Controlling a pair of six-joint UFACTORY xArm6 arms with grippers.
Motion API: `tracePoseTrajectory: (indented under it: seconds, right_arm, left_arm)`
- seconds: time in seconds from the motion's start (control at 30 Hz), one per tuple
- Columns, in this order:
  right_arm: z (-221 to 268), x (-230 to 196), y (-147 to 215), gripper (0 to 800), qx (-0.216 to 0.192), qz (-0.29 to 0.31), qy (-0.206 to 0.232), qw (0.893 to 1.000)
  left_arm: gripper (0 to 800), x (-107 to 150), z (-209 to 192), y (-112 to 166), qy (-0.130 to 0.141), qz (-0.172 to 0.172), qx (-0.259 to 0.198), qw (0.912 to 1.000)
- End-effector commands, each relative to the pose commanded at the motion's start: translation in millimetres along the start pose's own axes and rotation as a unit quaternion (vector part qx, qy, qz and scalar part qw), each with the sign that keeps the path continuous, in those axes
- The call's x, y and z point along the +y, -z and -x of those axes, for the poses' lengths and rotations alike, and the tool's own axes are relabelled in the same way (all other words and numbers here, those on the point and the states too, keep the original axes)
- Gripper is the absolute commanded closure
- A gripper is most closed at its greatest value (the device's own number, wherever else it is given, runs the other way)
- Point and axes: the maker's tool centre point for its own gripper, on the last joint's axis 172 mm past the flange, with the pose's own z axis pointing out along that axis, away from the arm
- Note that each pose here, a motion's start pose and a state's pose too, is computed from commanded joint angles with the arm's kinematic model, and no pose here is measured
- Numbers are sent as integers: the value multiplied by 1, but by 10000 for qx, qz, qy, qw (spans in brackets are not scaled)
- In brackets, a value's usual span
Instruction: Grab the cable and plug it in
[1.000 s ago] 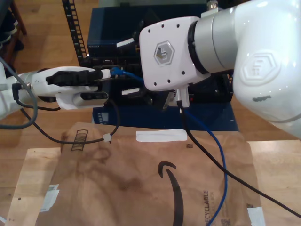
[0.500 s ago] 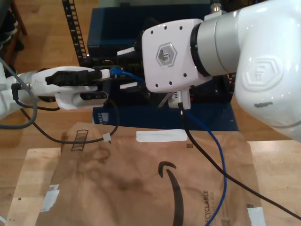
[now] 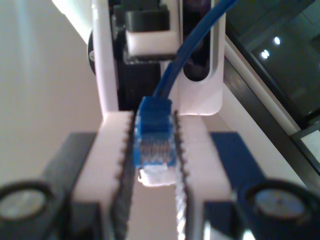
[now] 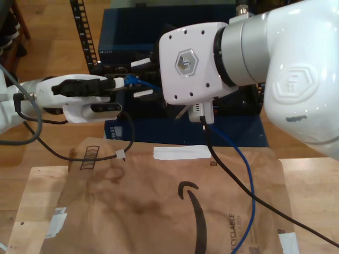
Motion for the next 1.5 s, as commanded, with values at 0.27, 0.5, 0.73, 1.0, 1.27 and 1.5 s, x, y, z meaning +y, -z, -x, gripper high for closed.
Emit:
tracePoseTrajectory:
  seconds: [0.27, 0.5, 0.73, 1.0, 1.27, 1.5]
  right_arm:
    - [0, 0, -1, 537, 6, 2, -2, 10000]
    - [-1, 1, -2, 570, 12, 15, -8, 10000]
    - [0, 0, -2, 585, -3, 5, -12, 10000]
    - [0, 0, -2, 637, -3, 5, -12, 10000]
    - [0, -1, -2, 753, -6, -12, -33, 10000]
    - [0, 0, -2, 766, -11, -8, -64, 10000]
  left_arm:
    - [770, 0, 0, 1, 2, 14, 0, 10000]
    - [770, 0, 0, 0, -36, 19, 14, 10000]
    - [770, 1, 0, 0, -31, 17, 9, 10000]
    - [769, 1, 0, -1, -33, 13, 19, 10000]
    - [202, 2, -1, 0, -86, 25, 1, 10000]
    - [5, -4, 5, -3, -269, 99, 99, 9995]
